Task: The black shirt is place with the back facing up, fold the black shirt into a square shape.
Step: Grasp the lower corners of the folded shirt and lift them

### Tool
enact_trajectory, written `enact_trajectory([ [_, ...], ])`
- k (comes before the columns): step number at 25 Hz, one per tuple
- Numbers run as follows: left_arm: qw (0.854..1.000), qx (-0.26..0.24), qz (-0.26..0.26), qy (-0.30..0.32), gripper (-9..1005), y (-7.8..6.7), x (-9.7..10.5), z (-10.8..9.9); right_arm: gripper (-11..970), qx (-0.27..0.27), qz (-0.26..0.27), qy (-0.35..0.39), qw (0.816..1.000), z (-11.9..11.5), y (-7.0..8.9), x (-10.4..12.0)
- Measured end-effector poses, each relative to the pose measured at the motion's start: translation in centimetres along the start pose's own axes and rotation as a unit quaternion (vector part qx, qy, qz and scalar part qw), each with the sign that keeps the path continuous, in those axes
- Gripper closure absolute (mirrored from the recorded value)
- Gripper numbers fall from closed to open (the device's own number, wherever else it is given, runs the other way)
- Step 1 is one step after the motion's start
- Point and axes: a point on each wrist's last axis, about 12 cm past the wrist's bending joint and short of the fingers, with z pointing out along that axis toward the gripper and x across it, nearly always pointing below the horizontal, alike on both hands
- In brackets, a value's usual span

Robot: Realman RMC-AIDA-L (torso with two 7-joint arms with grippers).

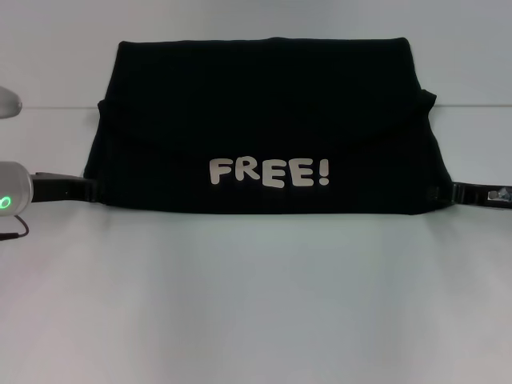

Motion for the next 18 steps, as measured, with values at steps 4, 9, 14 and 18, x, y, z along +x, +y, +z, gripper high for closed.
enact_trajectory([
  [4,1.000,0.000,0.000,0.000,992,0.0,-0.1,0.0,647,0.001,-0.002,-0.001,1.000,-0.1,-0.1,0.0],
  [9,1.000,0.002,-0.001,0.001,992,-0.1,0.1,0.0,821,-0.003,-0.009,0.002,1.000,-0.2,-0.2,0.0],
  [14,1.000,0.029,0.000,0.012,992,-0.4,0.3,-0.6,955,-0.022,-0.021,0.010,0.999,-1.2,-0.5,0.3],
  [18,0.997,0.070,0.005,0.025,992,-1.0,0.6,-2.2,954,-0.049,-0.036,0.015,0.998,-2.5,-0.6,1.1],
])
